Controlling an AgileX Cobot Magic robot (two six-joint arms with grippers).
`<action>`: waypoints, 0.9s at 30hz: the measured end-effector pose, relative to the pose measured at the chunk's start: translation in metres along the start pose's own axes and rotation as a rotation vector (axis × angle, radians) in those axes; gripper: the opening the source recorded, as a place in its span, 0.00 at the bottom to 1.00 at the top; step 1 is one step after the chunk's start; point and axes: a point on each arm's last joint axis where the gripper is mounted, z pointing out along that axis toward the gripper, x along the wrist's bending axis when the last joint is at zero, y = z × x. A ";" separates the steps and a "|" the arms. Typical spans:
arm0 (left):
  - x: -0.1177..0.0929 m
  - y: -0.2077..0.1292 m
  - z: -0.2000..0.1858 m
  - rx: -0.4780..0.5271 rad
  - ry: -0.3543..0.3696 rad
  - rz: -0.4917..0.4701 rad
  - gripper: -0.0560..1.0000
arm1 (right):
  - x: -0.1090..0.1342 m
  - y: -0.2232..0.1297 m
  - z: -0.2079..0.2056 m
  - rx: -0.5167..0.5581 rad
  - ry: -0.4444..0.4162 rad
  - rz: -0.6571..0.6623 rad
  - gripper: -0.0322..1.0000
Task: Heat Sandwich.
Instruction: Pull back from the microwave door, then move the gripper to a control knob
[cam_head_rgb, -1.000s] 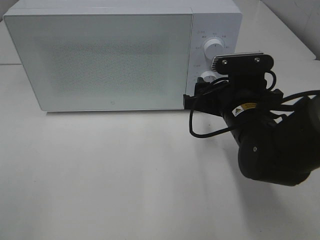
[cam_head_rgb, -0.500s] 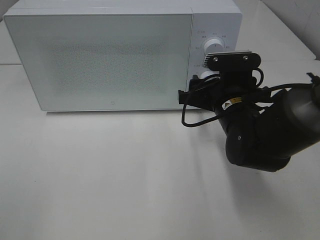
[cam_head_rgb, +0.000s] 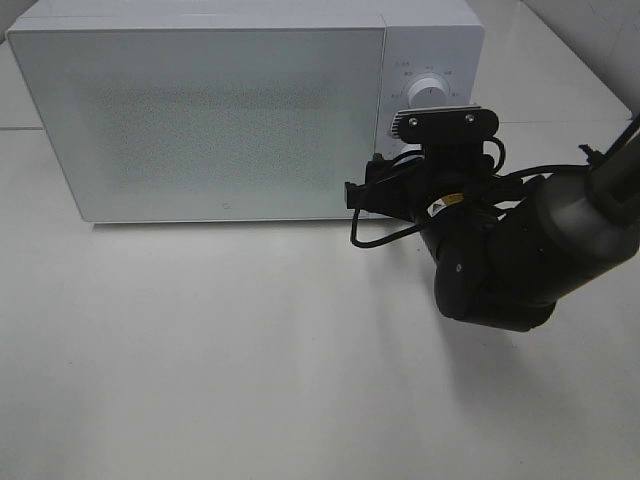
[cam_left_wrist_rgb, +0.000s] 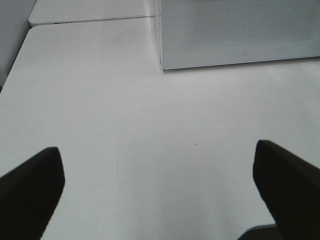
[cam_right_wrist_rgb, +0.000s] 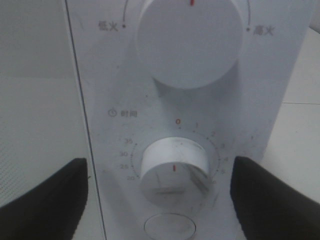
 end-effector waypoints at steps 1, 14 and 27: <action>0.000 0.000 0.000 0.000 0.000 0.000 0.97 | 0.000 0.000 0.000 -0.001 0.000 0.000 0.77; 0.000 0.000 0.000 0.000 0.001 0.000 0.97 | -0.002 0.002 0.002 -0.006 -0.007 0.009 0.57; 0.000 0.000 0.000 0.000 0.001 0.000 0.97 | -0.003 0.003 0.003 -0.004 -0.025 0.028 0.45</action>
